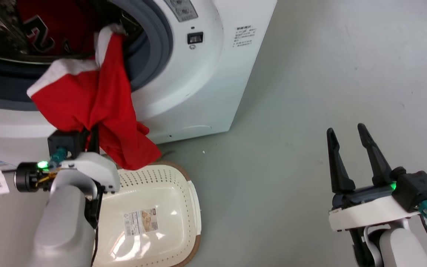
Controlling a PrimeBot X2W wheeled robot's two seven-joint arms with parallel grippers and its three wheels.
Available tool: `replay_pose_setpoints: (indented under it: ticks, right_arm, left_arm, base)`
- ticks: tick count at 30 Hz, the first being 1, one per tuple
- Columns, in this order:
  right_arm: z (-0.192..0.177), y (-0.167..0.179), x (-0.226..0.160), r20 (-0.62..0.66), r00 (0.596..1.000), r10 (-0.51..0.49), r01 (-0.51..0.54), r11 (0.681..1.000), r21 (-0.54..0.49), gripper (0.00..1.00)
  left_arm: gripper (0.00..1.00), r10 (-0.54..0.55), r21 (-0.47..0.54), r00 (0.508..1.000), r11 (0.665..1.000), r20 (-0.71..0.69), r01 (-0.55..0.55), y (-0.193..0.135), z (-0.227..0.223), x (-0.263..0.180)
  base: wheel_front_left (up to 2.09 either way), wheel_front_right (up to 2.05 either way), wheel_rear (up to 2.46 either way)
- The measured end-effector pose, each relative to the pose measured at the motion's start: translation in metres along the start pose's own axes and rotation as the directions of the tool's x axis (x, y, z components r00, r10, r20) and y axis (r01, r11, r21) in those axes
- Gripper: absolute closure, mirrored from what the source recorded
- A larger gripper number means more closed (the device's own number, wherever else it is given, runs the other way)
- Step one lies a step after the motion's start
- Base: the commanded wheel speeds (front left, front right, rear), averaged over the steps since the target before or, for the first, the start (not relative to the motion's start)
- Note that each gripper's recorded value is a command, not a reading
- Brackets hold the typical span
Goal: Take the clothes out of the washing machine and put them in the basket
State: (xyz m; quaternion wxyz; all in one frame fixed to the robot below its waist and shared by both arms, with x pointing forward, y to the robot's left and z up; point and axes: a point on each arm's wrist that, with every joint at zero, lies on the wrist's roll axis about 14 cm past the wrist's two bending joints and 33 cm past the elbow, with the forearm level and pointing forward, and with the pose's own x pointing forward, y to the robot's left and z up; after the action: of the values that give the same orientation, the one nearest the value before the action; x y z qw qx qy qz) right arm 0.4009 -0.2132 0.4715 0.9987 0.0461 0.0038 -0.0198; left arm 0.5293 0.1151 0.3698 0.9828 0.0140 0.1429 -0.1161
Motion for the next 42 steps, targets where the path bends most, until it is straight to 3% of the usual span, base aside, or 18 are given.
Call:
replay_pose_setpoints:
  ticks: [13, 23, 34, 42]
  right_arm:
    - [0.018, 0.012, -0.027, 0.046, 0.999, 0.028, -0.029, 0.999, 0.017, 0.00]
    - [0.017, 0.012, -0.031, 0.041, 0.999, 0.028, -0.028, 1.000, 0.009, 0.00]
    - [0.003, 0.008, -0.009, 0.006, 1.000, 0.022, -0.022, 1.000, 0.000, 0.00]
    - [-0.022, -0.004, 0.019, -0.047, 0.999, -0.003, 0.002, 1.000, -0.021, 0.00]
  left_arm:
    - [1.00, -0.099, 0.060, 0.995, 0.993, 0.008, 0.098, -0.026, -0.007, -0.083]
    - [1.00, -0.172, 0.051, 0.984, 0.983, -0.045, 0.175, -0.052, -0.033, -0.114]
    - [1.00, -0.196, -0.001, 0.954, 0.980, -0.227, 0.201, -0.055, -0.092, -0.101]
    - [1.00, -0.232, 0.010, 0.886, 0.966, -0.402, 0.258, -0.054, -0.151, -0.074]
  base:
    - [0.00, 0.00, 0.00]
    - [0.00, 0.00, 0.00]
    - [0.00, 0.00, 0.00]
    - [0.00, 0.00, 0.00]
